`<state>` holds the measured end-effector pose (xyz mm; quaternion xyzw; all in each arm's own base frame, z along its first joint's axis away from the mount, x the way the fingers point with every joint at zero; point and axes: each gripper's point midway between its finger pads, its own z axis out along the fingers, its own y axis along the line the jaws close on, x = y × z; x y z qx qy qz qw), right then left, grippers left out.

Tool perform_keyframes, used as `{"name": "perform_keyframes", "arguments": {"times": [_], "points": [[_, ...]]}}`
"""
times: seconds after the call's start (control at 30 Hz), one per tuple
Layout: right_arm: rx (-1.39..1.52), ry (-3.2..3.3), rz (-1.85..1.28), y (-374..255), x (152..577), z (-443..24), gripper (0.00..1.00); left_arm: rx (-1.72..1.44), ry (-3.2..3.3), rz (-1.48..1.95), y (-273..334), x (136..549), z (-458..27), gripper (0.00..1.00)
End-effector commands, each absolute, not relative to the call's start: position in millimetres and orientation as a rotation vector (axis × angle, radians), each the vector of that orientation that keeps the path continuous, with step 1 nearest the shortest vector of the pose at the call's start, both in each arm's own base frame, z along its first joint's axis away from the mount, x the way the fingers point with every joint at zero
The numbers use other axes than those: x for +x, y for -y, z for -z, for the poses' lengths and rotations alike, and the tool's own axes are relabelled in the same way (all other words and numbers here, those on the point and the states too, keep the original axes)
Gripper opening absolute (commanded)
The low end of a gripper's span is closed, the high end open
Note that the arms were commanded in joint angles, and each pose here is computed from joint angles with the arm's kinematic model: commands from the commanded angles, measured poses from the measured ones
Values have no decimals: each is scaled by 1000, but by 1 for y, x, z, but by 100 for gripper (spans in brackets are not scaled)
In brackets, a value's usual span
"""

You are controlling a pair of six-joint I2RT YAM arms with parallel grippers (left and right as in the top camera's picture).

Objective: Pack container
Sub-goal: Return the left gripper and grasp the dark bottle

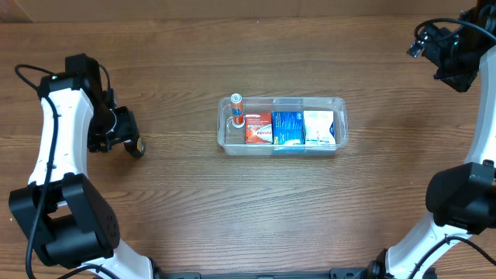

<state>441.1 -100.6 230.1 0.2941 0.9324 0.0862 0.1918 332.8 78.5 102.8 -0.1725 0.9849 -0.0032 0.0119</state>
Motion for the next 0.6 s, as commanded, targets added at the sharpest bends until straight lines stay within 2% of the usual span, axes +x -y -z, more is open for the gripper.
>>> {"name": "perform_keyframes", "arguments": {"times": [0.0,0.13,0.17,0.23,0.4,0.47,0.57], "points": [[799,-2565,-238,100,440,-252,100,-475,-3054,6,-79,336,-88,64],[799,-2565,-238,100,440,-252,100,-461,-3008,28,-78,346,-81,59],[799,-2565,-238,100,440,-252,100,-459,-3005,29,-78,347,-79,50],[799,-2565,-238,100,440,-252,100,-460,-3008,29,-78,346,-77,39],[799,-2565,-238,100,440,-252,100,-458,-3027,64,-73,342,-82,15],[799,-2565,-238,100,440,-252,100,-456,-3028,113,-68,343,-108,12],[799,-2565,-238,100,440,-252,100,-388,-2929,222,-47,354,-188,13]]}}
